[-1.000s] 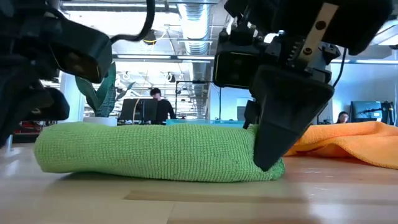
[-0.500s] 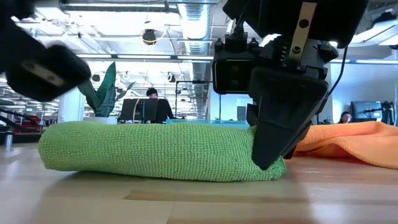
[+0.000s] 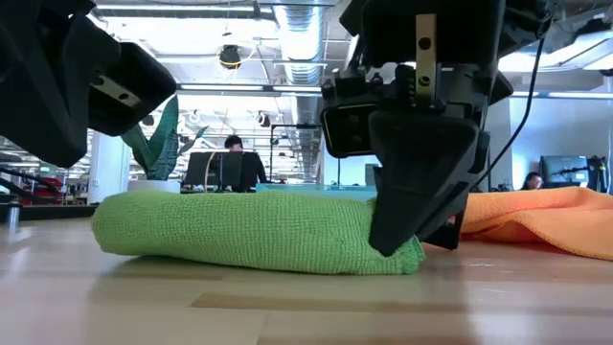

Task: Roll towel into tight, uniform cylinder
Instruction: Roll the green microfiber towel

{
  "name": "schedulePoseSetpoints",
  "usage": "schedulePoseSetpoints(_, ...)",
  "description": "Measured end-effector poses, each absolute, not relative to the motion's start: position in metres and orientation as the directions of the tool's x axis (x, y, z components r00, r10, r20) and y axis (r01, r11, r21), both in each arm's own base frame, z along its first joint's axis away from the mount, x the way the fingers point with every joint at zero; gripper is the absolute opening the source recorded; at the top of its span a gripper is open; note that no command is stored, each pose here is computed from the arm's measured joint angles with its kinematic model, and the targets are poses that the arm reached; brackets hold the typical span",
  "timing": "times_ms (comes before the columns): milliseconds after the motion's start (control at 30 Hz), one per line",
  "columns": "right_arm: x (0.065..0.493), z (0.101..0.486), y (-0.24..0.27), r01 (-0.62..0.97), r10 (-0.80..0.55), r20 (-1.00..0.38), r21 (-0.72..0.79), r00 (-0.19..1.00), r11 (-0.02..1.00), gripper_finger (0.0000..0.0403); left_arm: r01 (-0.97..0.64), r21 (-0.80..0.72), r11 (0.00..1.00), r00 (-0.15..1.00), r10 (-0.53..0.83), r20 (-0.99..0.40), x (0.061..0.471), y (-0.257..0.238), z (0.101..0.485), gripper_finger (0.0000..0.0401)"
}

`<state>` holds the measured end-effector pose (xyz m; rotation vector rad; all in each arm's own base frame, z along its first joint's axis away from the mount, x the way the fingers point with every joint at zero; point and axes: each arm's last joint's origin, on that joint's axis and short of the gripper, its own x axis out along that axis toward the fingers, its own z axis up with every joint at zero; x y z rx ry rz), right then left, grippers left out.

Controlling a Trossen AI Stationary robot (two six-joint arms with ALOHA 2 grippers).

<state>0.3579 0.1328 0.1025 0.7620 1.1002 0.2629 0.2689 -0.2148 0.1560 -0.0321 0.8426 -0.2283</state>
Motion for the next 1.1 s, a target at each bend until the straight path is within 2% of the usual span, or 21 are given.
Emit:
schedulePoseSetpoints(233, 0.360, 0.102, 0.130, 0.182, 0.546, -0.700, 0.677, 0.461, 0.713, 0.0026, 0.182, -0.086, 0.980, 0.571, -0.176, -0.802, 0.275, -0.214, 0.121, 0.0000)
schedulePoseSetpoints(333, 0.360, 0.102, 0.130, 0.182, 0.546, -0.700, 0.677, 0.461, 0.713, 0.0026, 0.167, -0.099, 0.981, 0.581, -0.179, -0.794, 0.279, -0.213, 0.118, 0.0000)
schedulePoseSetpoints(867, 0.359, 0.102, 0.130, 0.185, 0.550, -0.701, 0.678, 0.453, 0.712, 0.0026, 0.065, 0.046, 0.997, 0.659, -0.008, -0.752, 0.283, -0.206, 0.119, 0.0000)
schedulePoseSetpoints(1100, 0.359, 0.102, 0.130, 0.187, 0.550, -0.703, 0.677, 0.450, 0.712, 0.0026, 0.033, 0.133, 0.990, 0.685, 0.075, -0.725, 0.291, -0.210, 0.136, 0.0000)
